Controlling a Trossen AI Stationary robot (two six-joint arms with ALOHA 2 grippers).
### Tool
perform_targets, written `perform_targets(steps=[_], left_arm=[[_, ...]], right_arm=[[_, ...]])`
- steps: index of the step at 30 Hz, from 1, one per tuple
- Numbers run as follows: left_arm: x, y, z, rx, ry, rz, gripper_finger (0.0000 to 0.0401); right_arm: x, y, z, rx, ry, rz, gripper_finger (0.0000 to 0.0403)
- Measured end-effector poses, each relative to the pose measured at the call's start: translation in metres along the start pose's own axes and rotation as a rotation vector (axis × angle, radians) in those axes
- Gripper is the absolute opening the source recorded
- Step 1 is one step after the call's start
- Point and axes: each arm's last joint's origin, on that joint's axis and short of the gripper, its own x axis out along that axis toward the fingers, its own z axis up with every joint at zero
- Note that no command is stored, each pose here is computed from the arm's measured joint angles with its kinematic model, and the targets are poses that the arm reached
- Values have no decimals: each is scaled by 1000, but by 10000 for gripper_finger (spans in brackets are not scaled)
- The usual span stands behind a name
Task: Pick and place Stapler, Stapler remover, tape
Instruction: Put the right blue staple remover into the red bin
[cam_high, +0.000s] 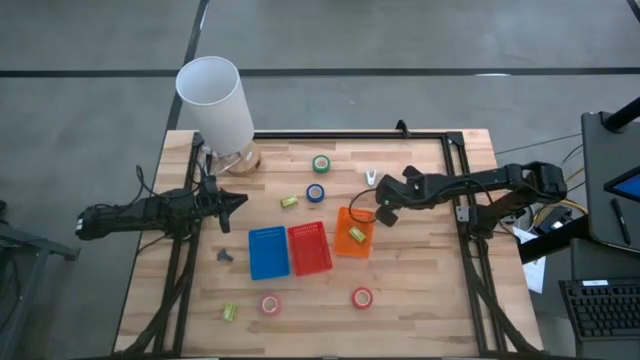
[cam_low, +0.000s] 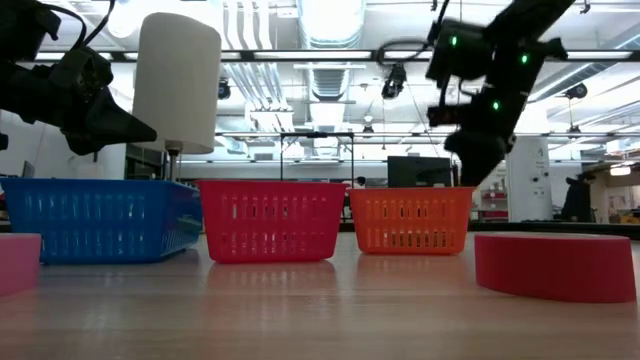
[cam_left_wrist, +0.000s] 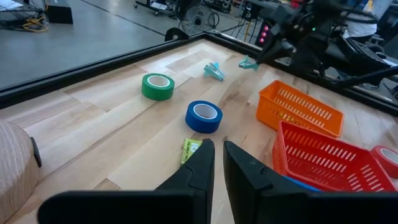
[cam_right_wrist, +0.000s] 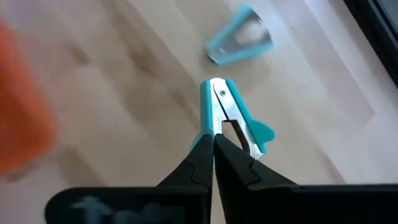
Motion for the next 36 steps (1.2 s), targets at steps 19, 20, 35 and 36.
perform_targets(steps=[19,20,35,36], left_arm=[[0,0,0,0,0,-1,37],[0,0,0,0,0,0,37],[0,0,0,0,0,-1,37],[0,0,0,0,0,-1,37]], right_arm=[[-78,107,27,-152,-376,365,8],[-79,116,28,-165,-391,382,8],[-51,204,55,-405,-341,322,8],[-50,207,56,-407,-341,322,8]])
